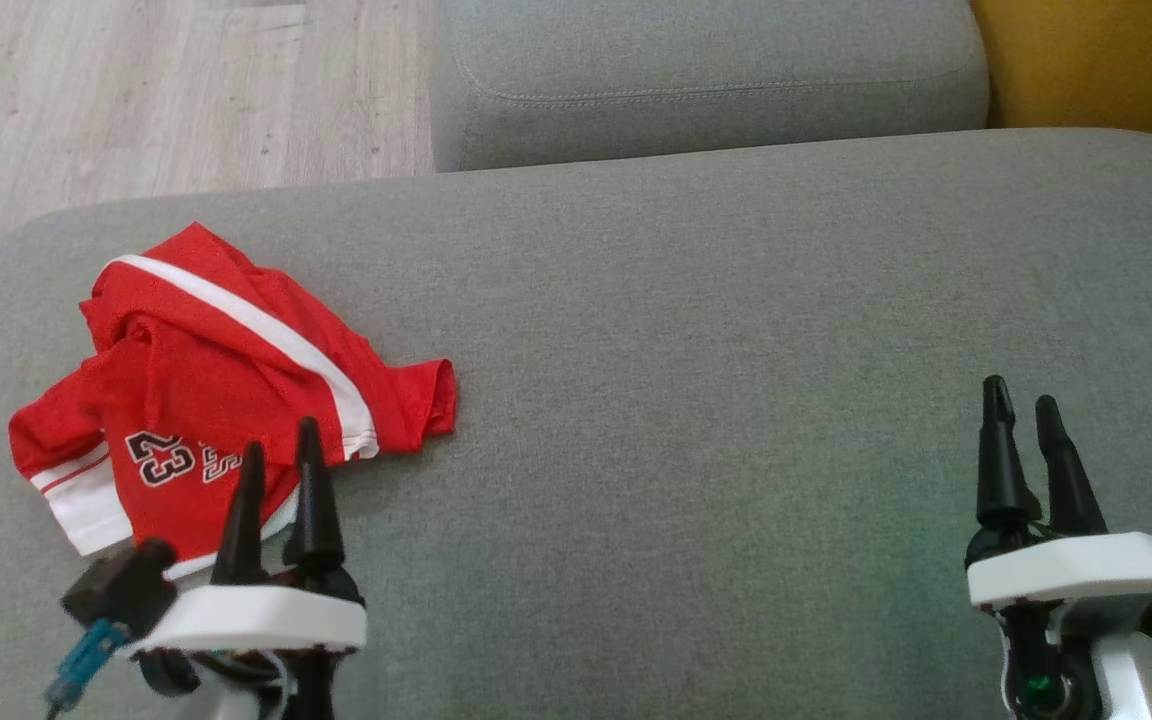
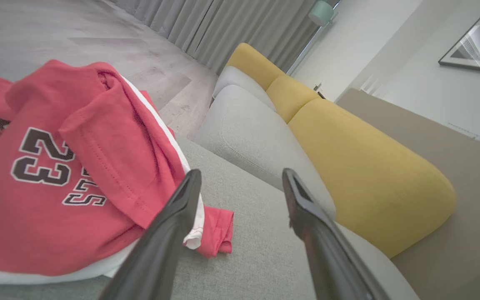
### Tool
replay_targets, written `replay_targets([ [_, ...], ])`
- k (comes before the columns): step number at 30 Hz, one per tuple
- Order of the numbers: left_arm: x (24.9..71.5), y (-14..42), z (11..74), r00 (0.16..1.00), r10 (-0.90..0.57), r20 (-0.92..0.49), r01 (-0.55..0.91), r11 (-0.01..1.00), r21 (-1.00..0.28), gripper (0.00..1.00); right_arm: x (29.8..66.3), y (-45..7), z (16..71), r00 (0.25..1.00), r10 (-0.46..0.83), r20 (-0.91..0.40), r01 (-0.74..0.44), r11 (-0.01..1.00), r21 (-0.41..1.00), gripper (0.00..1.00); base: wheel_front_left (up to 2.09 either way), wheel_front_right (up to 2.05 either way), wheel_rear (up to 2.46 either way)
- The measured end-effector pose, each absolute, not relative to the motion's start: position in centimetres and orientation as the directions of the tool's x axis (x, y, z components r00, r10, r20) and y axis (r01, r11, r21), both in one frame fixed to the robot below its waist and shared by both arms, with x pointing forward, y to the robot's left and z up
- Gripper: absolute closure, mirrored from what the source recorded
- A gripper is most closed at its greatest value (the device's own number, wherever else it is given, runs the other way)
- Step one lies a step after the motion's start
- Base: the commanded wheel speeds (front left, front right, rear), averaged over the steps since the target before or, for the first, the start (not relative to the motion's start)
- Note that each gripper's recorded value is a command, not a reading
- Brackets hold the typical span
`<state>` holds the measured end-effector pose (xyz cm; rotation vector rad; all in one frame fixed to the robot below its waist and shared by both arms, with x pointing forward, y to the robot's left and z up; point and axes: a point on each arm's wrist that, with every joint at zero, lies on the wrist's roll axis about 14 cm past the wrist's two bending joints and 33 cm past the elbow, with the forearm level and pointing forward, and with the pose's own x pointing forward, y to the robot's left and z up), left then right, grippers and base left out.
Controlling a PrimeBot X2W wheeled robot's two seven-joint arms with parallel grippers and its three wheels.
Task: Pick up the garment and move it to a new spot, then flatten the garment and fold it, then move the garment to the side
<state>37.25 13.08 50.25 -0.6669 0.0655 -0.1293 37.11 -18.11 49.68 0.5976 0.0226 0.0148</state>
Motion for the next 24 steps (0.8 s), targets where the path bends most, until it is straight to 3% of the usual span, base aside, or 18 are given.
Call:
replay_targets([
  [11,37.5,10.8,50.0,0.975,-0.220,-0.029,0.188,0.889,-0.418,0.00,37.1,-17.4,49.8,0.999,0.048,-0.008,-0.041,0.912,0.409,0.00,0.00,0.00,0.00],
  [24,37.5,9.3,50.7,0.966,-0.260,0.001,0.253,0.939,-0.233,0.00,37.3,-16.8,50.8,0.996,0.078,0.037,-0.085,0.968,0.235,0.00,0.00,0.00,0.00],
])
